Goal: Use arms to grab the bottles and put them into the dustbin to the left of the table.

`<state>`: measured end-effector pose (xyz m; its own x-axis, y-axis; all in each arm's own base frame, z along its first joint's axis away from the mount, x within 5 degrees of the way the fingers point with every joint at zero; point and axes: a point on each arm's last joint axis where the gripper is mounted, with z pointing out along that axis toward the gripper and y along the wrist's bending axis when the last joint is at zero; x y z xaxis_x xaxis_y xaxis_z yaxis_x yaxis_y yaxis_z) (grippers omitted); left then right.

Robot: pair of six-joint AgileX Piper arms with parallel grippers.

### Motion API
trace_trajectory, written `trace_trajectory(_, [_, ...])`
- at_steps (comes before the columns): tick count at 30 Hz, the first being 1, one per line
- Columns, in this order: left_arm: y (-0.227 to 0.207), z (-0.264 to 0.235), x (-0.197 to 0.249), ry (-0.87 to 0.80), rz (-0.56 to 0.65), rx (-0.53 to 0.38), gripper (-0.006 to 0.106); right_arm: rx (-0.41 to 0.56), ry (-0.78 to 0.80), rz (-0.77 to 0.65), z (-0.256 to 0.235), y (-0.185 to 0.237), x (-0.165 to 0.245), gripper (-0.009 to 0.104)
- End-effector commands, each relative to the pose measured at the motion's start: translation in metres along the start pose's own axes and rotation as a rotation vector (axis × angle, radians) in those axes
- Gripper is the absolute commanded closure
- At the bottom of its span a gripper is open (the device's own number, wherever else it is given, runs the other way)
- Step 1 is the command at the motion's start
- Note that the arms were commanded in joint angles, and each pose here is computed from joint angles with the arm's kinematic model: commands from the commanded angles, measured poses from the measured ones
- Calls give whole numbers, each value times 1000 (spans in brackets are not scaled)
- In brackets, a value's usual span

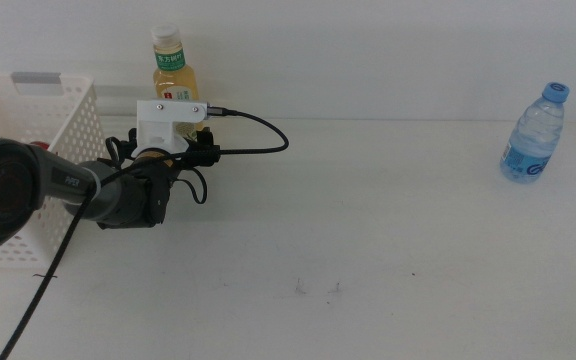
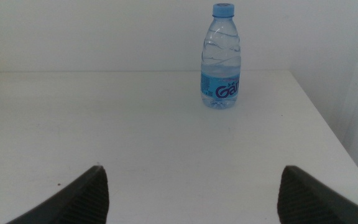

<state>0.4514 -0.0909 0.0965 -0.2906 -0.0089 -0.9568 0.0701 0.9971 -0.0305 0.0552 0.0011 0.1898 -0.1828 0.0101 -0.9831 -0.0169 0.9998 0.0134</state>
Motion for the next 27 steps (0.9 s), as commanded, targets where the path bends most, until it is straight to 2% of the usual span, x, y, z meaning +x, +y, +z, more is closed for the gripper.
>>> trace_trajectory(1, [5, 4, -2, -9, -9, -16, 7, 10, -8, -12, 0, -1, 0, 4])
trace_trajectory(27, [13, 55, -19, -100, -38, -24, 7, 10, -8, -12, 0, -1, 0, 4])
